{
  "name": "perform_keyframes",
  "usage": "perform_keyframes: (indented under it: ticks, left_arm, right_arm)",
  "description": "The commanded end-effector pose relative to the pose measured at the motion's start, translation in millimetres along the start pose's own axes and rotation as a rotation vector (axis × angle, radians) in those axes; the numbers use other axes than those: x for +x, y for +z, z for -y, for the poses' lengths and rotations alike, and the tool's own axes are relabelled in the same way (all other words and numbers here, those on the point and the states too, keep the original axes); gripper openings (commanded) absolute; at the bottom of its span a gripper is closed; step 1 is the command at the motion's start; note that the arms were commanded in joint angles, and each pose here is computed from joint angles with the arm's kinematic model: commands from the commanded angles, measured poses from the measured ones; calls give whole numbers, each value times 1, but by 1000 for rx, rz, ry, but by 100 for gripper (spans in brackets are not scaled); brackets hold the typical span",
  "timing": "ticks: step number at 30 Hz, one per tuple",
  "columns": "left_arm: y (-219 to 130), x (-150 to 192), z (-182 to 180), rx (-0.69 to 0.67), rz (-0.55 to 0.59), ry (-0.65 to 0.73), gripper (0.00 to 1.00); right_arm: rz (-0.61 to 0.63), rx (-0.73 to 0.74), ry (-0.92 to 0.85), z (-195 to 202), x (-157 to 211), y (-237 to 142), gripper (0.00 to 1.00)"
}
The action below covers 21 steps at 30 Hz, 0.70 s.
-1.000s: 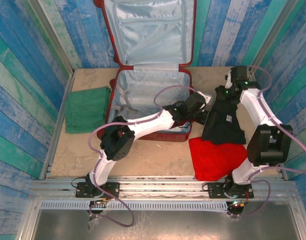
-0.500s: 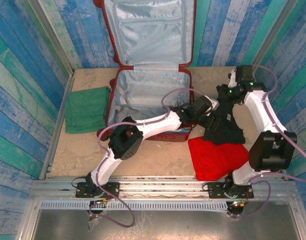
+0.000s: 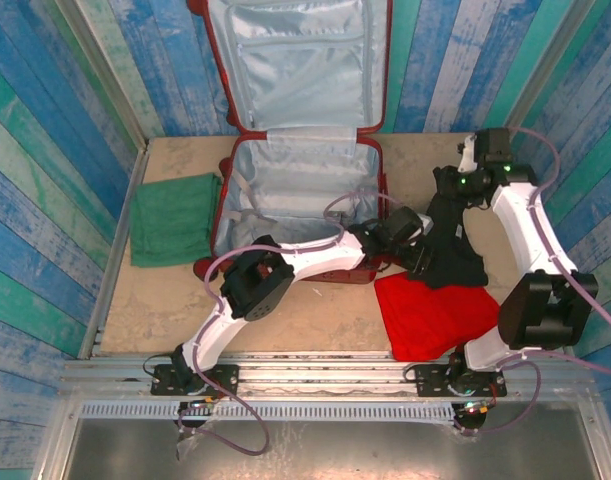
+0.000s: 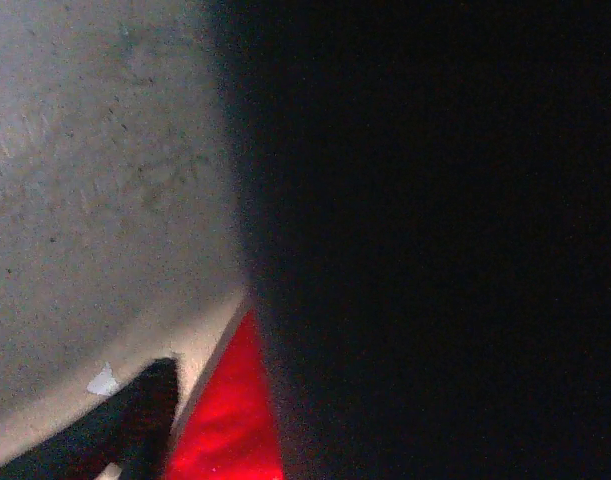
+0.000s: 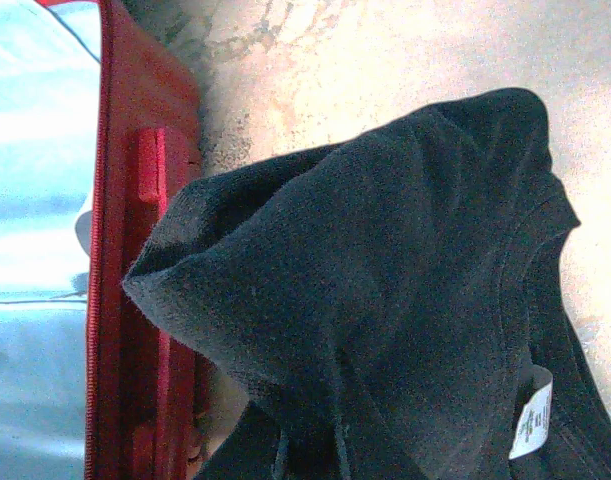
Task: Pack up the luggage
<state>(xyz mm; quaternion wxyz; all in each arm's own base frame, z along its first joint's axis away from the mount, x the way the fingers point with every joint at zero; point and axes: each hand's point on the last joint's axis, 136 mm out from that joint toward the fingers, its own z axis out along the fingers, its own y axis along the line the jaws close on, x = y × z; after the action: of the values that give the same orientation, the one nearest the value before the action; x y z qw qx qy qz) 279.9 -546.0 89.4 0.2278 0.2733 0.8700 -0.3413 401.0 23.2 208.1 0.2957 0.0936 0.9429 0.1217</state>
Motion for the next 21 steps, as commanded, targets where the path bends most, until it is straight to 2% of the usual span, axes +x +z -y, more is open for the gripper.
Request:
perform_keyframes:
  ticks: [1,3,6,9,12,21]
  left_arm:
    - [-3,5,13,33,-24,-19,37]
    - [-13,-1,26,75,-17,-28,17]
    - [-40,-19,39,95,44,-10,8]
    - [-69,-37,51,95,91,40,4]
    - [-88,-42,56,79,88,85,0]
    - [-163,-42,75,129,141,130,0]
  right_arm:
    - [80,-62,-7,-16,-21,-26,0]
    - [94,-88,-12,-22,-24,-35,1]
    - [140,-94,-22,-27,-32,-52,1]
    - [187,-119,-33,-35,-40,-70,1]
    - [231,-152,-34,-43,-48,-85,1]
    - [351,-271,-30,-69,-67,-118,1]
